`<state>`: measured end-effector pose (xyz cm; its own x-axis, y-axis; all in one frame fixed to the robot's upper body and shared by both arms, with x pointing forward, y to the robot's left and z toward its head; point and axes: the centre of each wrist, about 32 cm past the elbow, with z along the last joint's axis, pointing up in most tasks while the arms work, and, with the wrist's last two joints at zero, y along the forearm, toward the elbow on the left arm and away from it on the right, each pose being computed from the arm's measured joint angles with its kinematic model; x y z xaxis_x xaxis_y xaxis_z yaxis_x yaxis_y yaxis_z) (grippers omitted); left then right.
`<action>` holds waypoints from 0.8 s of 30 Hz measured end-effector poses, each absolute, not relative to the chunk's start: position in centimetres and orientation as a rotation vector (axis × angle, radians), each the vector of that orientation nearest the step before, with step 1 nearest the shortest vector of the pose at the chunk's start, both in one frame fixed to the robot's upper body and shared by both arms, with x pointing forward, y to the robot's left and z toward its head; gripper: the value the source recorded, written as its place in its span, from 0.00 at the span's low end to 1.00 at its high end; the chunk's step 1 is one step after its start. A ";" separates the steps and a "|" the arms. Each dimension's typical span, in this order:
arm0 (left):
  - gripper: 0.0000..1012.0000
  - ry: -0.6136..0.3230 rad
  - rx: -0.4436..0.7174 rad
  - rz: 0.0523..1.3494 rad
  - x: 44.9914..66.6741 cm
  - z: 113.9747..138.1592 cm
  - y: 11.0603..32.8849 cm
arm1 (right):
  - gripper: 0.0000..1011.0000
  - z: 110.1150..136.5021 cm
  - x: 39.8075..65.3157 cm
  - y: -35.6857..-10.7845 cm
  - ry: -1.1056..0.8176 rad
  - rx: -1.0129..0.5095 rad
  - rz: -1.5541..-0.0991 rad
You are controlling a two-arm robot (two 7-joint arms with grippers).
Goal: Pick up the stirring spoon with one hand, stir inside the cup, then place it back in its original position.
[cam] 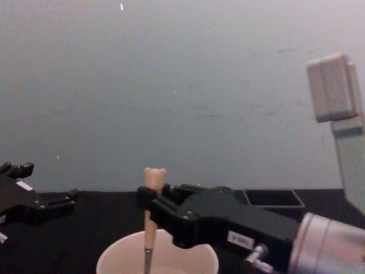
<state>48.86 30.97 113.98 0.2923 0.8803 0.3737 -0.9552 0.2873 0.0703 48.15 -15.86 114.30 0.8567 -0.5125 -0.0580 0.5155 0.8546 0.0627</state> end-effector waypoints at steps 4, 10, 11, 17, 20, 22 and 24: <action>0.99 -0.285 0.304 1.248 48.9 114.0 31.0 | 0.19 114.2 48.6 -15.2 0.036 0.074 -0.544; 0.99 -0.285 0.304 1.248 48.9 114.0 31.0 | 0.19 114.1 49.4 -14.5 0.026 0.072 -0.558; 0.99 -0.285 0.304 1.248 48.9 114.0 31.0 | 0.19 114.1 49.7 -14.3 0.023 0.073 -0.563; 0.99 -0.285 0.305 1.248 48.9 114.0 31.0 | 0.19 114.2 50.6 -14.0 0.015 0.078 -0.591; 0.99 -0.285 0.304 1.248 48.9 114.0 31.0 | 0.19 114.3 50.9 -14.1 0.012 0.079 -0.602; 0.99 -0.285 0.304 1.248 48.9 114.0 31.0 | 0.19 114.3 51.0 -14.2 0.009 0.079 -0.609; 0.99 -0.285 0.305 1.248 48.9 114.0 31.0 | 0.19 114.3 51.3 -14.6 0.005 0.077 -0.621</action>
